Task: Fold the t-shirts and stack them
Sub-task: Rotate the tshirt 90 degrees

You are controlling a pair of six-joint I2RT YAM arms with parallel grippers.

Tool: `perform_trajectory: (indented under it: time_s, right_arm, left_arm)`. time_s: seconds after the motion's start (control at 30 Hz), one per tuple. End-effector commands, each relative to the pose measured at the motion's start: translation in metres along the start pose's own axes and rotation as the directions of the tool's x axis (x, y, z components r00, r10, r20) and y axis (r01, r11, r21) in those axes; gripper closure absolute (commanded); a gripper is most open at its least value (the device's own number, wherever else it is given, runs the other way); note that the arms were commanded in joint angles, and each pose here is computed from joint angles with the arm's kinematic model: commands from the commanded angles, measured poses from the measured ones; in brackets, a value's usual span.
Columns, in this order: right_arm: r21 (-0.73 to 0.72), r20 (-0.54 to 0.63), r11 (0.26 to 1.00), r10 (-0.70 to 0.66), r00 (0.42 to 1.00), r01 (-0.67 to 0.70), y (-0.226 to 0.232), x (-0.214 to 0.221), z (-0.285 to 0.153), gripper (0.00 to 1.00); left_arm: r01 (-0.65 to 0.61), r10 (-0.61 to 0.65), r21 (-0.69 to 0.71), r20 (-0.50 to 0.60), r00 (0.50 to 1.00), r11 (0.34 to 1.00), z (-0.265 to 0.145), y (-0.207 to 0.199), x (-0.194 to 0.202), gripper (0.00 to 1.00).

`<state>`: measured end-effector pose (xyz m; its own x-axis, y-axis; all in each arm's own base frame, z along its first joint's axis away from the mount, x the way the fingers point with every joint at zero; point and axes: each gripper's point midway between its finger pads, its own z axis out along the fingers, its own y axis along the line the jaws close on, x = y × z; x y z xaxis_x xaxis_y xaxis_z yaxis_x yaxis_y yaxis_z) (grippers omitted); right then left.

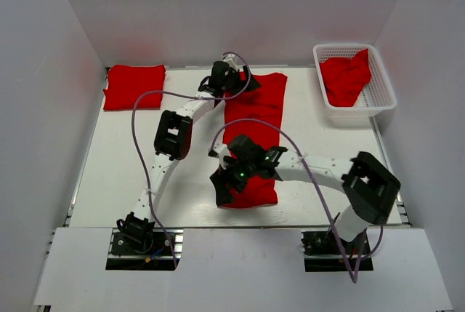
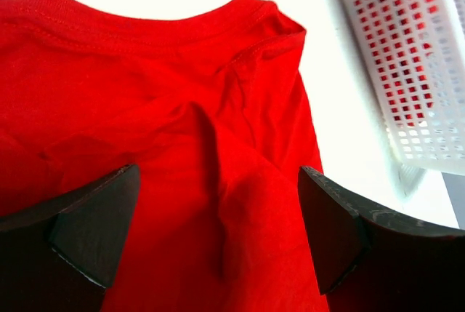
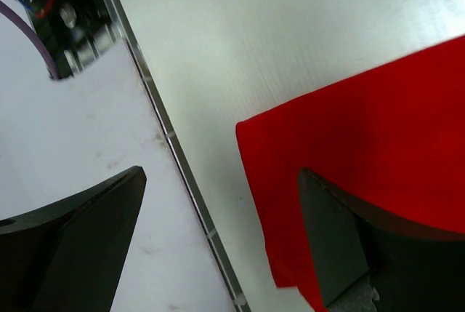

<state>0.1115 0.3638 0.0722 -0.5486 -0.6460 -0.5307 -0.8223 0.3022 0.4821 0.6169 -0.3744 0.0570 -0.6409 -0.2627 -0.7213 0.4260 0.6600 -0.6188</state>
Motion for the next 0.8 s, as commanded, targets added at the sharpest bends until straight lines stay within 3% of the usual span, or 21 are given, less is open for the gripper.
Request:
perform_trajectory:
  time_s: [0.0,0.17,0.4,0.6,0.77]
  right_arm:
    - [0.142,0.130,0.990,0.000,0.992,-0.018,-0.001,-0.037,-0.039,0.10]
    - [0.246,0.177,0.953,0.134,0.975,-0.176,-0.014,-0.010,-0.058,0.10]
    - [0.470,0.237,0.781,0.336,0.912,-0.410,-0.054,0.057,-0.086,0.10]
    - [0.410,0.276,0.795,0.359,0.892,-0.447,-0.056,0.090,-0.075,0.10]
    - [0.419,0.299,0.814,0.293,0.908,-0.401,-0.064,0.088,-0.071,0.10]
  left_arm:
    - [-0.022,0.026,-0.053,0.083,0.996,0.998,-0.039,-0.028,-0.069,0.00]
    - [-0.118,0.127,-0.076,0.119,0.985,0.990,-0.076,-0.062,-0.110,0.00]
    - [-0.242,0.247,-0.206,-0.003,0.969,0.948,-0.141,-0.074,-0.104,0.00]
    - [-0.278,0.276,0.000,-0.124,0.953,0.960,-0.132,-0.114,-0.035,0.00]
    - [-0.293,0.315,0.125,-0.227,0.922,0.948,-0.098,-0.131,0.022,0.00]
